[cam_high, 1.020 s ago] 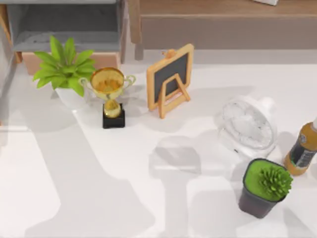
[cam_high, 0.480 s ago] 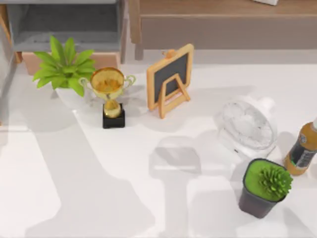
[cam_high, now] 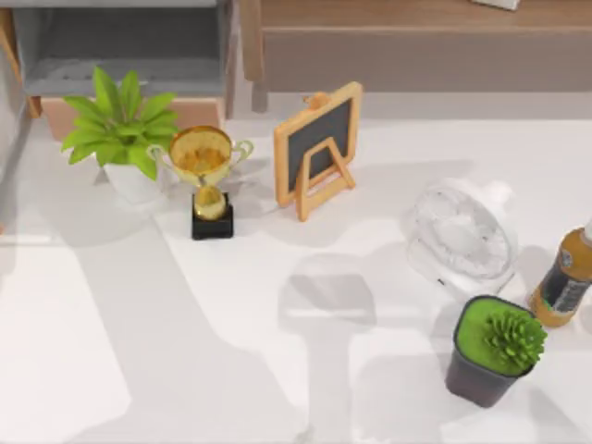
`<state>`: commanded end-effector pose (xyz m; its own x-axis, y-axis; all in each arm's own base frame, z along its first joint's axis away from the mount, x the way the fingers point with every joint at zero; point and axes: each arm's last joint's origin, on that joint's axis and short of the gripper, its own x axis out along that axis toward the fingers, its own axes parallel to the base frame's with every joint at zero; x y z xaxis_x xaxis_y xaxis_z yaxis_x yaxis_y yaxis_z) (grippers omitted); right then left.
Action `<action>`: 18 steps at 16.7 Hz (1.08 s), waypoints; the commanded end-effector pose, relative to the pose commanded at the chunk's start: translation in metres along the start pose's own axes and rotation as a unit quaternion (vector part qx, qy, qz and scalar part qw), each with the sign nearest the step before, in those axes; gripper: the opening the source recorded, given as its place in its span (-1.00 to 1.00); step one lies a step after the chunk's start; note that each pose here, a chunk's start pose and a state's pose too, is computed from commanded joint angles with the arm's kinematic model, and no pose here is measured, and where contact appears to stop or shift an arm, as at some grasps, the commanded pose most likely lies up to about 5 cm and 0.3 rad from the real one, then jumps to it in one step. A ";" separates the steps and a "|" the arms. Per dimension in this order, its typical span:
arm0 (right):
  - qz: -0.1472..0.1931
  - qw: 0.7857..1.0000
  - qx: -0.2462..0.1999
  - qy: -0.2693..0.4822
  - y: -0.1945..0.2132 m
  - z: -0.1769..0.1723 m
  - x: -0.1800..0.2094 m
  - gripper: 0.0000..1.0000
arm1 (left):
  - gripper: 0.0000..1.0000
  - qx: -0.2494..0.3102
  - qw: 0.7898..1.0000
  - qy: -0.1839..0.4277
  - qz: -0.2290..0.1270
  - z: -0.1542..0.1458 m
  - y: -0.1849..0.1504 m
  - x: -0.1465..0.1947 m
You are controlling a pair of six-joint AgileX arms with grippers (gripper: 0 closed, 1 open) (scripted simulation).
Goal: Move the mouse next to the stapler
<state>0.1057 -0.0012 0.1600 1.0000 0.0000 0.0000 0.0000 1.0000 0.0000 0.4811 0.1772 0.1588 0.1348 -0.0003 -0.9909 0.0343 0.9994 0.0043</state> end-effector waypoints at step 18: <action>0.000 1.000 0.000 0.000 0.000 0.000 0.000 1.00 | -1.00 0.023 0.984 -0.157 0.082 -0.115 -0.009 -0.153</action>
<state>0.1057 -0.0012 0.1600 1.0000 0.0000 0.0000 0.0000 1.0000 0.0000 0.3467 0.1723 0.2946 0.4417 0.1421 -0.8858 0.0302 0.9845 0.1729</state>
